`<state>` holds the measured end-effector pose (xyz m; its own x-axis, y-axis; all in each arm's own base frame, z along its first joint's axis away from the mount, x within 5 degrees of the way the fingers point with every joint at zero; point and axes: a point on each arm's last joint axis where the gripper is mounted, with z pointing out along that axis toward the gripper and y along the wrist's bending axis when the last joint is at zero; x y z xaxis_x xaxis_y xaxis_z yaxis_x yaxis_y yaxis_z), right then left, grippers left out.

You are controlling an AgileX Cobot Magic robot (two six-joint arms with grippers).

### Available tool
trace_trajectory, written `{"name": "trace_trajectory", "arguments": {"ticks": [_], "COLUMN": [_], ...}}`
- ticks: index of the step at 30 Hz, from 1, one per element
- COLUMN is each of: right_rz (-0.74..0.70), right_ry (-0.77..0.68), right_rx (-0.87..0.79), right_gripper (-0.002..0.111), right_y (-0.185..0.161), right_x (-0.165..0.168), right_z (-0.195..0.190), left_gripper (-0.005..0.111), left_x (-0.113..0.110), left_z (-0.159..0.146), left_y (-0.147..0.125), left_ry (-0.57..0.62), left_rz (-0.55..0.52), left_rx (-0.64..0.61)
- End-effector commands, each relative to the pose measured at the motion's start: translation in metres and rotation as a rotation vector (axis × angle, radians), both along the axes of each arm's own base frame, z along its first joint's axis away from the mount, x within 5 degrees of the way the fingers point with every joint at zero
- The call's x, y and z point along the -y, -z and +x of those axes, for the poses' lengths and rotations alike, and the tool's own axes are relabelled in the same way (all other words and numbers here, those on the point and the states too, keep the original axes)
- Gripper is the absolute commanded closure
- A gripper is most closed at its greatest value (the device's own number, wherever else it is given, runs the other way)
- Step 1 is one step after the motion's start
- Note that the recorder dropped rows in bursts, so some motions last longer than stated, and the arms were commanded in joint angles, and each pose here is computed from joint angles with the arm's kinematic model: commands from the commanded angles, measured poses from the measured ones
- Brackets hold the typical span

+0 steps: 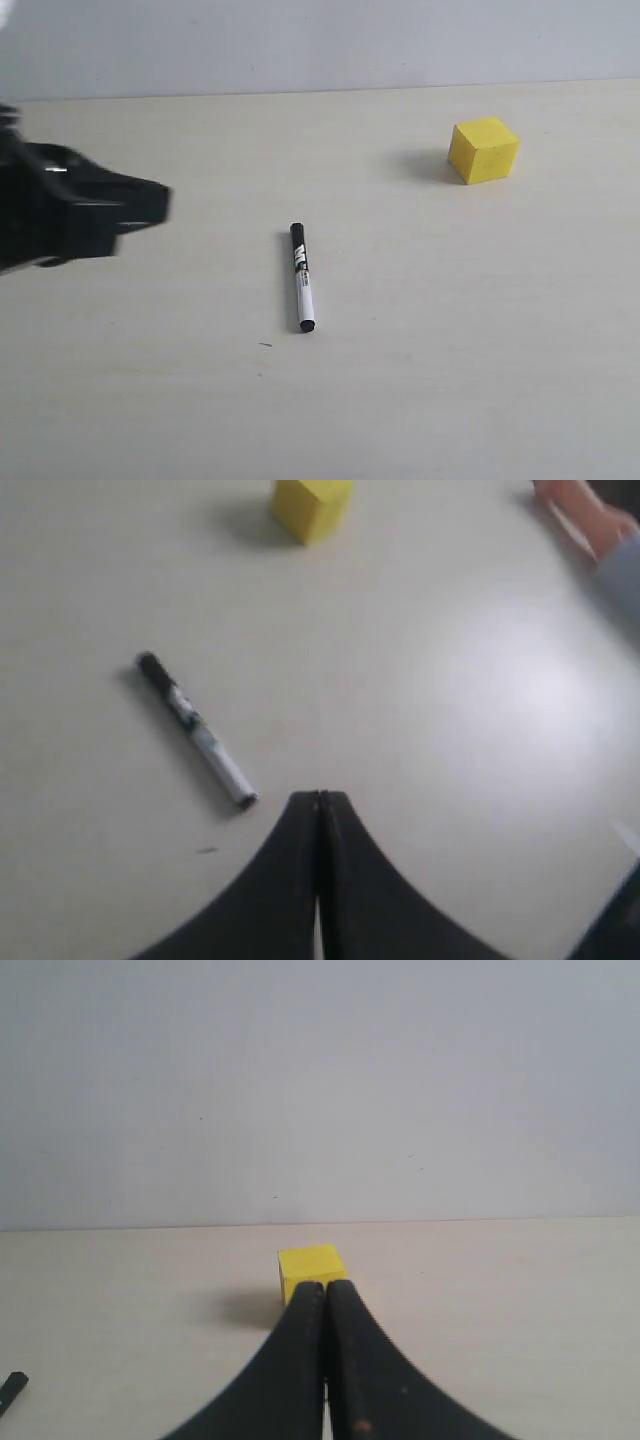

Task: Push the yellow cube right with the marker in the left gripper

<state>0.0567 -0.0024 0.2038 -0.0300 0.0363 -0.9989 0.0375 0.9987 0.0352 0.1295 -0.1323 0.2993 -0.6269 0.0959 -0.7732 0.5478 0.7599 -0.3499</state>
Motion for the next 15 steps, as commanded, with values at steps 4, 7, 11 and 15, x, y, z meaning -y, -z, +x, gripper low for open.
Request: {"name": "trace_trajectory", "arguments": {"ticks": [4, 7, 11, 15], "right_rz": [-0.003, -0.003, -0.003, -0.003], "right_ry": [0.005, 0.005, 0.005, 0.005], "right_rx": [0.012, 0.012, 0.012, 0.012], "right_gripper": [0.108, 0.108, 0.108, 0.108], "right_y": [0.000, 0.000, 0.000, 0.000], "right_x": [0.000, 0.000, 0.000, 0.000], "right_z": [0.000, 0.000, 0.000, 0.000], "left_gripper": [0.107, 0.107, 0.107, 0.107], "left_x": [-0.088, -0.107, -0.120, -0.124], "left_z": [-0.043, -0.060, -0.073, -0.075], "left_y": [0.040, 0.058, 0.078, 0.081], "left_ry": [-0.354, -0.469, -0.574, -0.590], "left_rz": [-0.219, -0.266, -0.233, -0.034], "left_rx": [0.394, 0.556, 0.710, 0.788]}}
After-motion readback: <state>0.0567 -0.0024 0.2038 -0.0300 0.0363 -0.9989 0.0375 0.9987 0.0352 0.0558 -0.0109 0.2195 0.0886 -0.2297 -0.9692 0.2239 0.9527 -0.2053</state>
